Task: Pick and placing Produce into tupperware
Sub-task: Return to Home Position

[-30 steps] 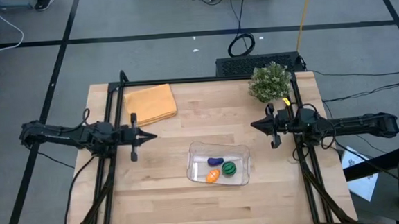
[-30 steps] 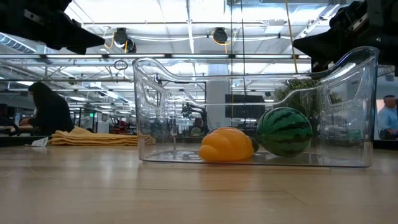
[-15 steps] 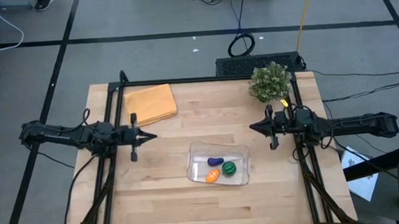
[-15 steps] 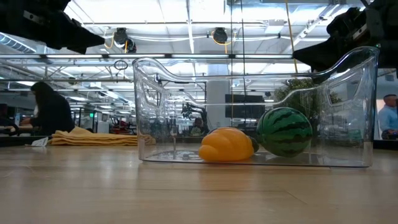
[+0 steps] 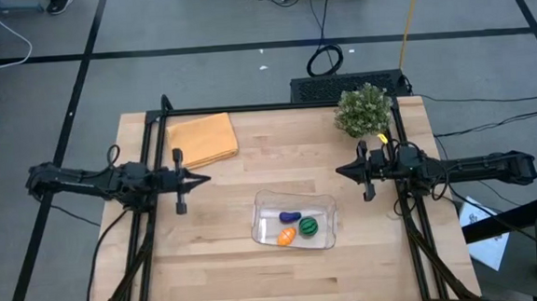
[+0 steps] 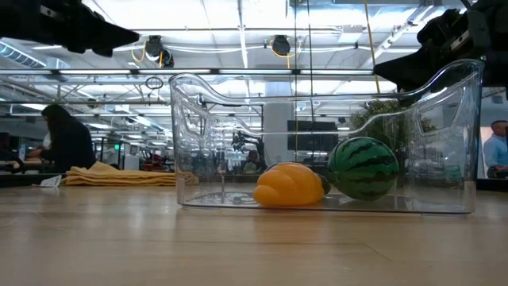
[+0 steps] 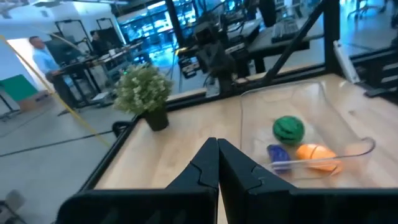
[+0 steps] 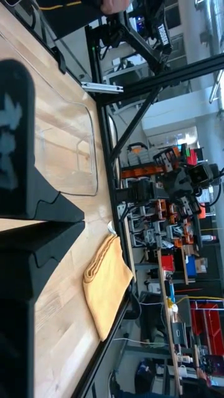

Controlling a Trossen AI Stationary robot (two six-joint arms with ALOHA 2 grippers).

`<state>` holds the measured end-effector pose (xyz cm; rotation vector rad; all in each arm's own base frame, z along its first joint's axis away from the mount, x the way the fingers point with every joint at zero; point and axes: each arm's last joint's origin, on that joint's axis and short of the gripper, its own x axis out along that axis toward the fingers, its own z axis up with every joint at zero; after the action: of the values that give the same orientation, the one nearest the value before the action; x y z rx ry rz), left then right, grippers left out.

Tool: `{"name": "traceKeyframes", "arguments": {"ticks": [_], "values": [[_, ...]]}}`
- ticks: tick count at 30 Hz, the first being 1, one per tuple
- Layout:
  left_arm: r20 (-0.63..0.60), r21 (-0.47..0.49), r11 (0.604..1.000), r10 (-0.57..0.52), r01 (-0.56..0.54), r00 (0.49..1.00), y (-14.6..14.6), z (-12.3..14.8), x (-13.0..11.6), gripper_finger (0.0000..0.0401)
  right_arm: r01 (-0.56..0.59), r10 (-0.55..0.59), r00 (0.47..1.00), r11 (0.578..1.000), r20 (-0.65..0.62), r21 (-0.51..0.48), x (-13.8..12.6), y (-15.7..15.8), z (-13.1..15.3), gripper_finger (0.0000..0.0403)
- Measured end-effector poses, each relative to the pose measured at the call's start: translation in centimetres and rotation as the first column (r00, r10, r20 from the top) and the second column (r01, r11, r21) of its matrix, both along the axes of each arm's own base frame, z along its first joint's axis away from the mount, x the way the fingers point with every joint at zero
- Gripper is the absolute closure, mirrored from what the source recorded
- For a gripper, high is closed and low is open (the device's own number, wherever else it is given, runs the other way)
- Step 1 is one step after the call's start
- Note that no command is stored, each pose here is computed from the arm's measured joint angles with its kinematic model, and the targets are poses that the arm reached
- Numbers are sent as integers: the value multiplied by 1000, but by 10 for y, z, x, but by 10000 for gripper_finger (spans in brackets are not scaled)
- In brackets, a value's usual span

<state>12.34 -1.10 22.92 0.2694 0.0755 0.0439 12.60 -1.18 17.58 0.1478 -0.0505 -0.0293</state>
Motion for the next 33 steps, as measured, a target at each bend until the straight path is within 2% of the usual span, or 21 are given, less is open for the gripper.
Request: {"name": "traceKeyframes", "arguments": {"ticks": [5, 14, 22, 28, 33], "values": [[-28, 18, 999, 35, -35, 999, 5, -3, 0, 401, 0, 0, 1000, 1000, 2, 0, 0, 0, 0, 403], [-48, 2, 1000, 2, -2, 999, 10, -5, 0, 401, 0, 0, 1000, 1000, 8, -9, 0, 0, 1, 403], [-47, -55, 998, -4, 2, 999, 10, -5, -2, 401, 6, -6, 1000, 1000, 4, -27, 0, 0, 0, 403], [-104, -60, 998, -3, -3, 995, 7, -21, -2, 401, 7, -8, 1000, 999, -12, -31, 0, 0, -2, 403], [-105, -75, 997, 4, -12, 994, 7, -36, -3, 401, 9, -9, 1000, 999, 3, -34, 0, 0, -1, 403]]}}
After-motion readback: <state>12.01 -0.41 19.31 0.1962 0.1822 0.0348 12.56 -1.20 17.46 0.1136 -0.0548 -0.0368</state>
